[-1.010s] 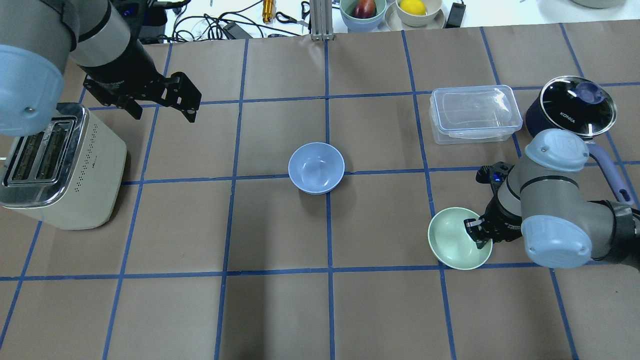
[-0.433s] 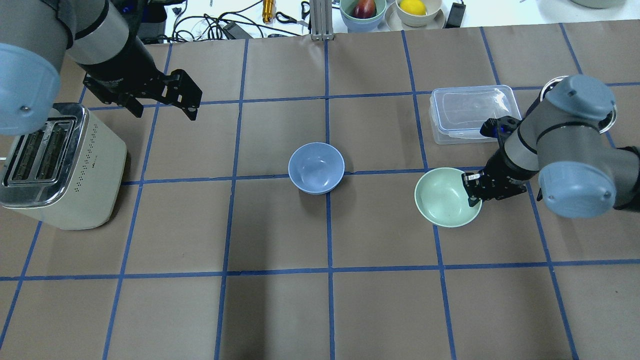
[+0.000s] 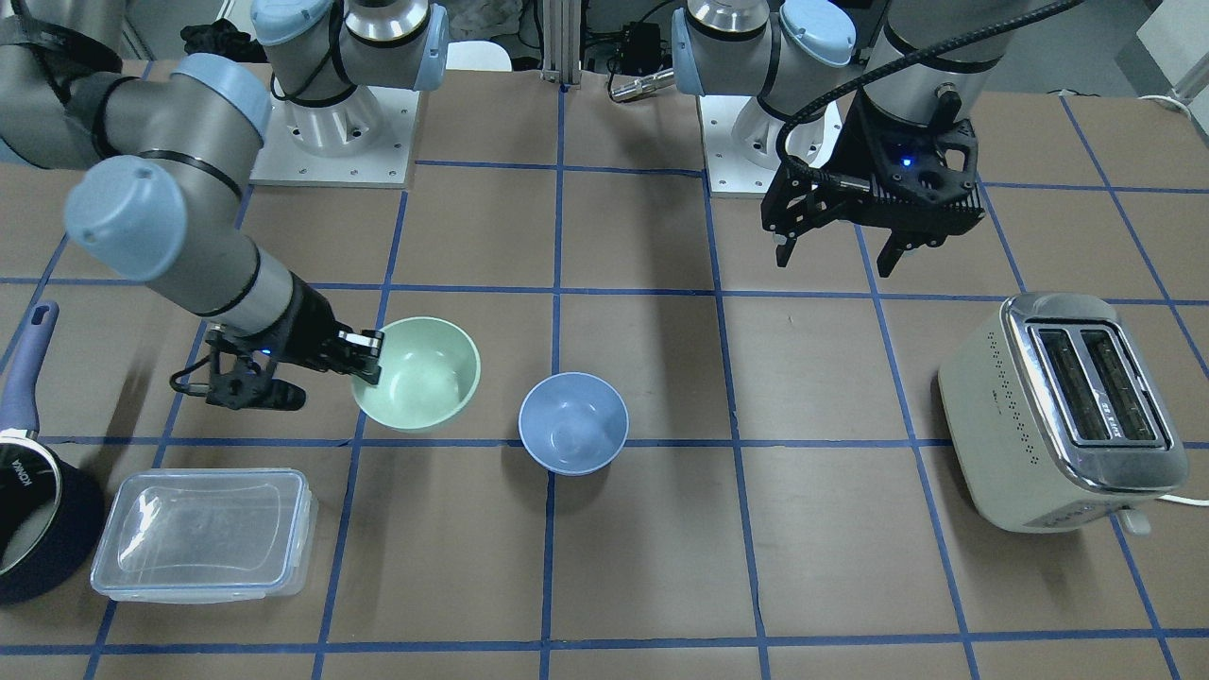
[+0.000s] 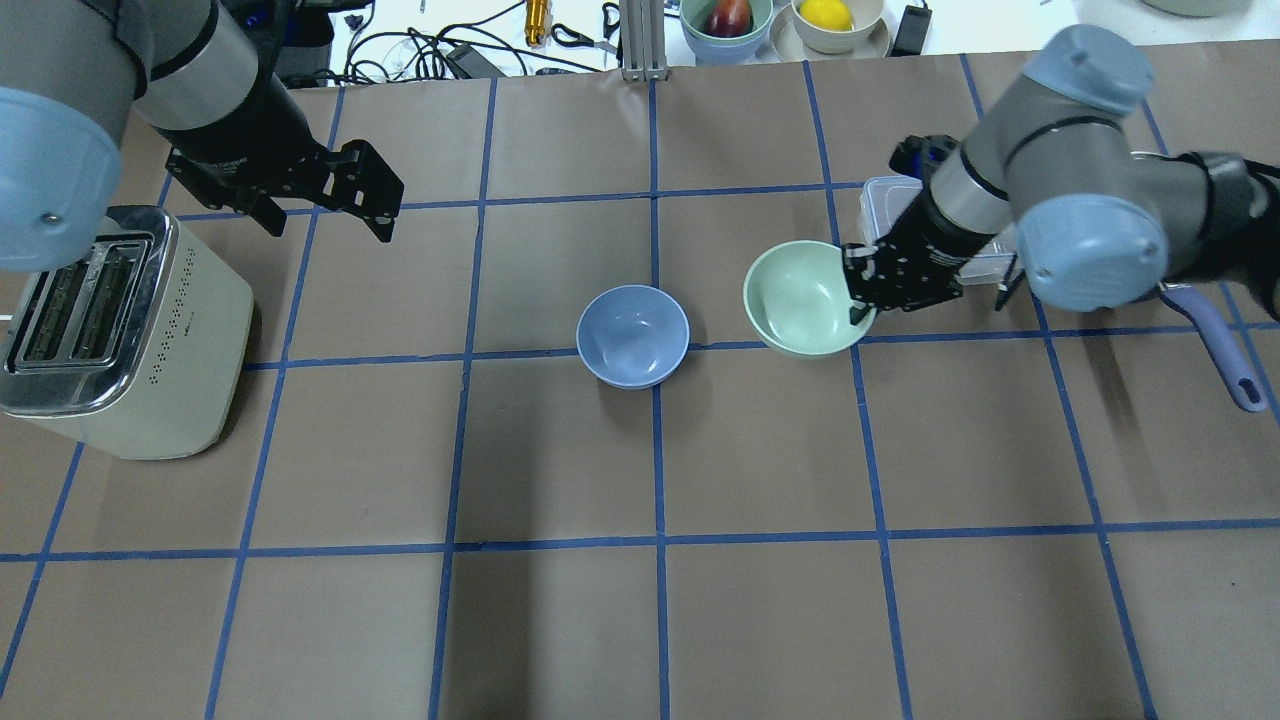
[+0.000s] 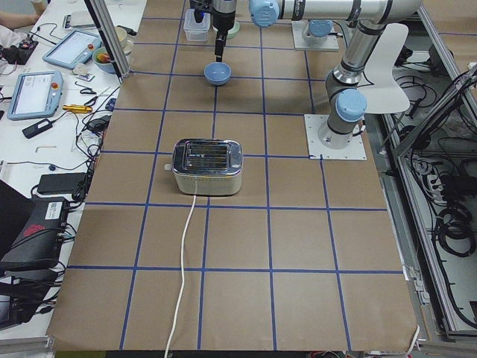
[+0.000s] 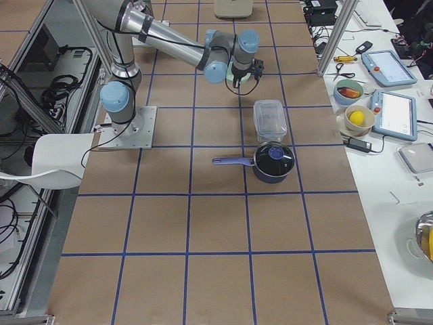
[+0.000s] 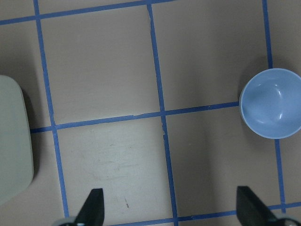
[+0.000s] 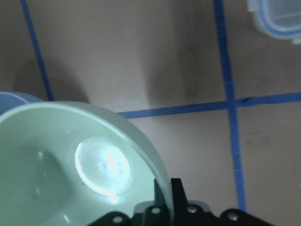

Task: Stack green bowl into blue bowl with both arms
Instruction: 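Carry the green bowl with the right gripper and lower it into the blue bowl, then open the right gripper and lift it away from the stacked bowls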

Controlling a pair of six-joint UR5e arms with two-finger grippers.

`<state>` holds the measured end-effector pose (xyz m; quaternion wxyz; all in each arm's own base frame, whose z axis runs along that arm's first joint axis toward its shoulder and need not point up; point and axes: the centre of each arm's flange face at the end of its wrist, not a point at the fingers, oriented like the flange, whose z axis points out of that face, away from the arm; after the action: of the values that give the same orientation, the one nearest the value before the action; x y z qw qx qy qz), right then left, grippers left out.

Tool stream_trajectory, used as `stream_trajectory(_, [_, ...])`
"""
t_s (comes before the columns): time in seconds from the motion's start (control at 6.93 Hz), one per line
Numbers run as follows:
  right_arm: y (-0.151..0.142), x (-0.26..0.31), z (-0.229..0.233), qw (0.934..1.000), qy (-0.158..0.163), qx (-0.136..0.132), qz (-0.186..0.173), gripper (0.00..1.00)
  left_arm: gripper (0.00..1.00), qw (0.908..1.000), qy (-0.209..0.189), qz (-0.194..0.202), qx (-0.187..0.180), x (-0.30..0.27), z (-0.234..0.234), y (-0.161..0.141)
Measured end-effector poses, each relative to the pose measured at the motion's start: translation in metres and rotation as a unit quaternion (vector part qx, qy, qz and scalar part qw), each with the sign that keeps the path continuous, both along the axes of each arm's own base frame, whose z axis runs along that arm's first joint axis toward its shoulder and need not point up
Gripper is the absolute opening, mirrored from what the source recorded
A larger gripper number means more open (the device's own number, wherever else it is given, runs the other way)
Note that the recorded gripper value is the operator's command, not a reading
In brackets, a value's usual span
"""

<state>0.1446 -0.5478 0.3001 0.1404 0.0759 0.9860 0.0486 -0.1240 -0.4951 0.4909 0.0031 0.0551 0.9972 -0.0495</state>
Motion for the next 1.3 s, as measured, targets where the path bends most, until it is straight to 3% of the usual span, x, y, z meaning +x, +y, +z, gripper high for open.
stream_trajectory(0.43, [-0.026, 0.131, -0.035, 0.9993, -0.003, 0.031, 0.021, 0.0, 1.0, 1.0, -0.001, 0.0, 0.002, 0.0, -0.002, 0.002])
stream_trajectory(0.72, [-0.026, 0.159, -0.053, 0.9985, 0.004, 0.039, 0.038, 0.0, 1.0, 1.0, -0.001, 0.0, 0.002, 0.0, -0.002, 0.002])
stream_trajectory(0.87, [-0.026, 0.16, -0.057, 0.9982, 0.014, 0.039, 0.042, 0.07, 1.0, 1.0, -0.001, 0.0, 0.002, 0.0, -0.002, 0.002])
stream_trajectory(1.01, [-0.026, 0.16, -0.059, 0.998, 0.021, 0.039, 0.045, 0.99, 1.0, 1.0, -0.001, 0.0, 0.002, 0.0, -0.002, 0.002])
stream_trajectory(1.3, [-0.028, 0.159, -0.057, 0.998, 0.024, 0.035, 0.046, 1.0, 1.0, 1.0, 0.001, 0.0, 0.002, 0.0, -0.002, 0.001])
